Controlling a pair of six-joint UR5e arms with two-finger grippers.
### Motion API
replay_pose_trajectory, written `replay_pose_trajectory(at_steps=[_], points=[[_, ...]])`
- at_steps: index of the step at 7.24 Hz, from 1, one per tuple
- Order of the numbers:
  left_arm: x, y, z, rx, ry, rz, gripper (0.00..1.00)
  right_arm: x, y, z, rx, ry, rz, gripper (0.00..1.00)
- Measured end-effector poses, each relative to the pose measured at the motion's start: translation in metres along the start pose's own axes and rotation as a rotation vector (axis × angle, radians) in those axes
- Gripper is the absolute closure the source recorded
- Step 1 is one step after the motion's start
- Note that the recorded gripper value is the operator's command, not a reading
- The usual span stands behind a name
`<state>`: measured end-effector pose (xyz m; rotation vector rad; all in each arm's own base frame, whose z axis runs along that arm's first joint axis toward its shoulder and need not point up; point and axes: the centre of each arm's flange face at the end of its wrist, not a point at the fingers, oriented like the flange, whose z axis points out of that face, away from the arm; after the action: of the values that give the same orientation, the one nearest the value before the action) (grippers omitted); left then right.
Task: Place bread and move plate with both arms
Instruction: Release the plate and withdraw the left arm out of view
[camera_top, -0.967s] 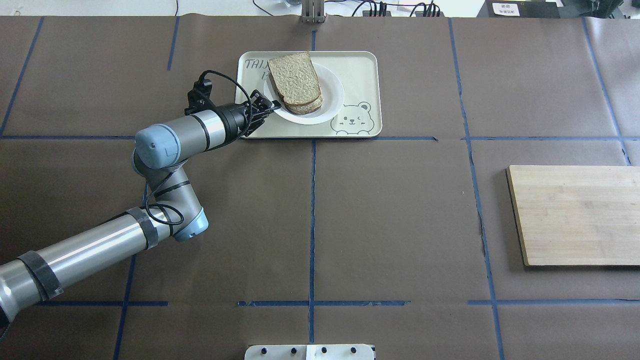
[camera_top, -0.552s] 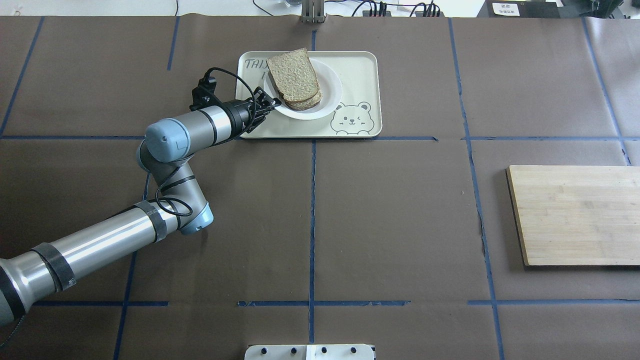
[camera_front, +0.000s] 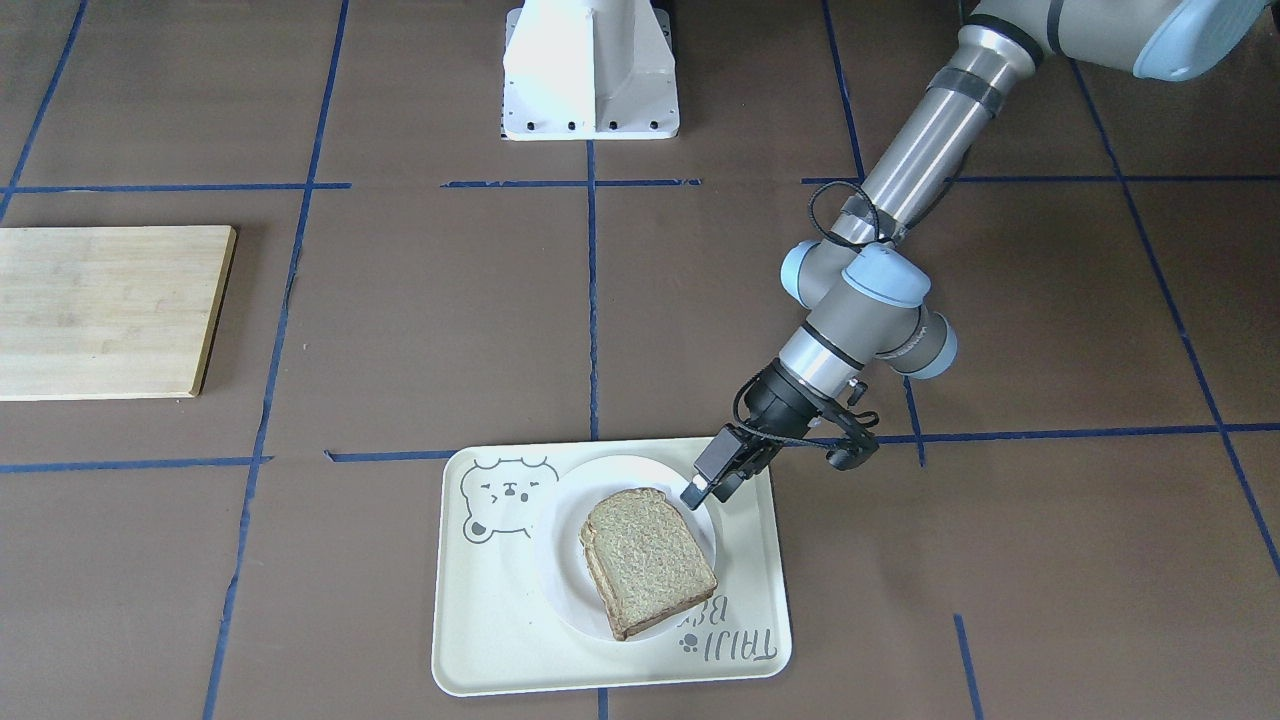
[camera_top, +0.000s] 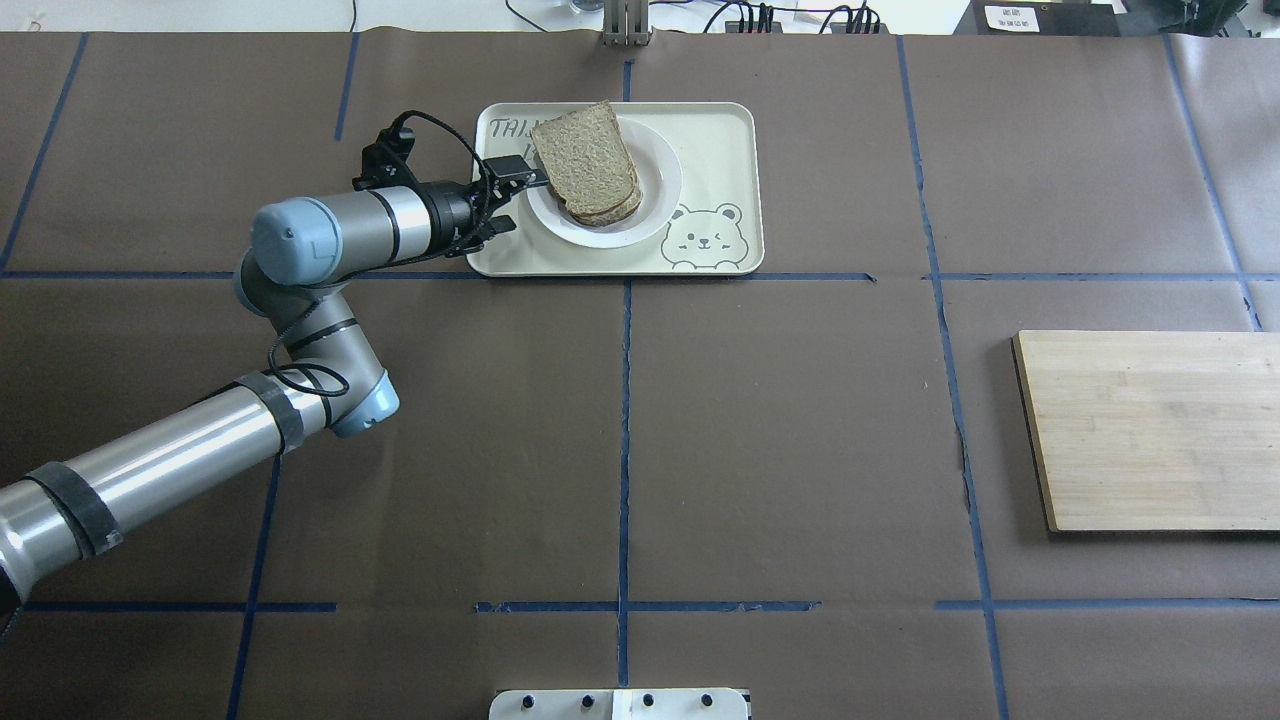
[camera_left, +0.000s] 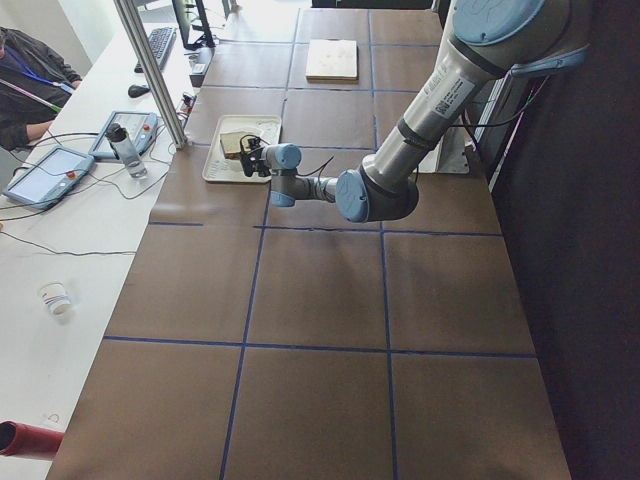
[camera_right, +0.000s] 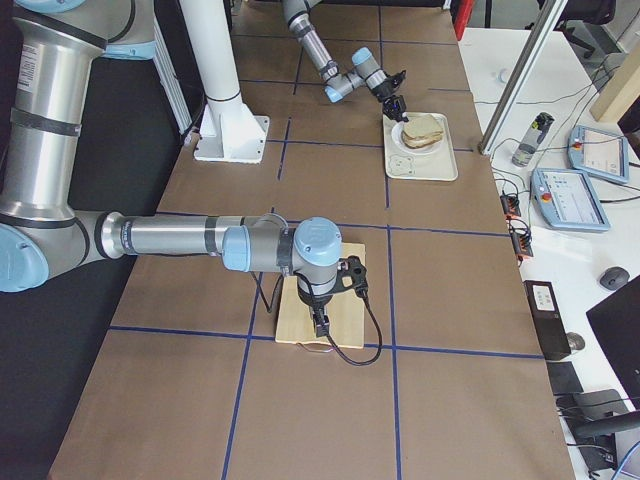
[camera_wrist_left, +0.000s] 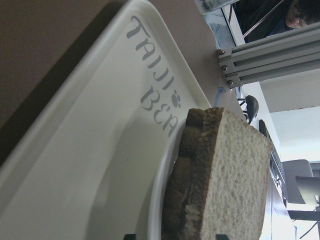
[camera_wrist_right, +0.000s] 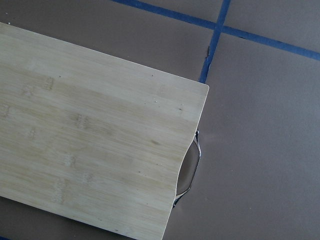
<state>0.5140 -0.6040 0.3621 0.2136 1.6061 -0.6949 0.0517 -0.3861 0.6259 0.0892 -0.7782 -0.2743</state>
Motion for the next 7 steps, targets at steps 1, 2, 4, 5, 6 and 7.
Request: replay_pose_trajectory(at_steps=[1,2,4,5,6,7], points=[[0.006,-0.022,-0.021,-0.042,-0.034,0.002,0.0,0.0,0.0,0.0,0.0,0.0,0.0,0.0],[0.019,-0.043,-0.048,-0.084,-0.079,-0.003,0.0,0.0,0.0,0.0,0.0,0.0,0.0,0.0],[0.034,-0.088,-0.116,-0.137,-0.165,0.028,0.0,0.0,0.0,0.0,0.0,0.0,0.0,0.0],[0.034,-0.114,-0.148,-0.158,-0.199,0.082,0.0,0.0,0.0,0.0,0.0,0.0,0.0,0.0],[0.023,-0.138,-0.176,-0.175,-0.224,0.163,0.0,0.0,0.0,0.0,0.0,-0.001,0.0,0.0],[-0.002,-0.161,-0.203,-0.181,-0.254,0.256,0.0,0.0,0.0,0.0,0.001,-0.001,0.0,0.0]])
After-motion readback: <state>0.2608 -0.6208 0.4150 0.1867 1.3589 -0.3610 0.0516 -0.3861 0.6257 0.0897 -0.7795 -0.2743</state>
